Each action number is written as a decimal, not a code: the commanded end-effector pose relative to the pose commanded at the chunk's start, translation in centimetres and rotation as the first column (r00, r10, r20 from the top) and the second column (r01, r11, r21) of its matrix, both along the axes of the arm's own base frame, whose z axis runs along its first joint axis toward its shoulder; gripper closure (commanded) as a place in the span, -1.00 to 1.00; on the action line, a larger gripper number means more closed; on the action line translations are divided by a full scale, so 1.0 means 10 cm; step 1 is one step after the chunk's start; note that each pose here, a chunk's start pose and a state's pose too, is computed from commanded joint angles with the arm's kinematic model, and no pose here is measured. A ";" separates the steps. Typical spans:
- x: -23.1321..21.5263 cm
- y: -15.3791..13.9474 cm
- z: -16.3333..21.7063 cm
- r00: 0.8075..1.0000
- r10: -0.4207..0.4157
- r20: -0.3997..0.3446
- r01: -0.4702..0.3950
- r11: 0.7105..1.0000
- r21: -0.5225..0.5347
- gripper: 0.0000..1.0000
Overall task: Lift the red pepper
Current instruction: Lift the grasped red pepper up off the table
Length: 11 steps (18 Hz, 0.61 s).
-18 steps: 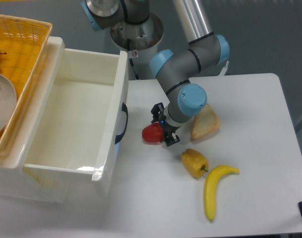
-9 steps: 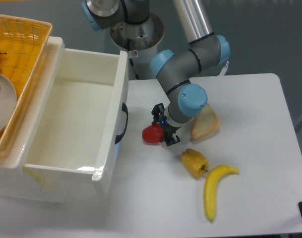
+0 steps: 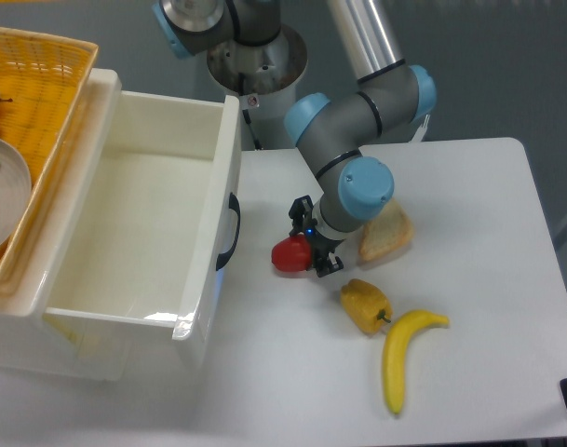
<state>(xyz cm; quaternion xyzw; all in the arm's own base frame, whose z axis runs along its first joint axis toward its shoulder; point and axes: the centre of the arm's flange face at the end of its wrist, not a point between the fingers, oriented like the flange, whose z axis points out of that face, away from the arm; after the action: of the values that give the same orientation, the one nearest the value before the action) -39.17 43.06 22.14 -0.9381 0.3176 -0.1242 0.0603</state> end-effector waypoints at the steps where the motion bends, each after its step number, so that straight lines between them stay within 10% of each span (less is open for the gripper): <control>1: -0.04 -0.02 0.04 1.000 0.006 0.001 -0.006 1.000 -0.001 0.10; 11: -0.42 -0.02 0.73 1.000 0.004 -0.017 -0.005 0.997 -0.081 0.10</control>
<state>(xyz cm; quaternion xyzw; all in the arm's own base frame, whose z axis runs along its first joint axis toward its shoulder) -43.34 42.83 29.40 -0.9416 0.3106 -0.1289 0.0197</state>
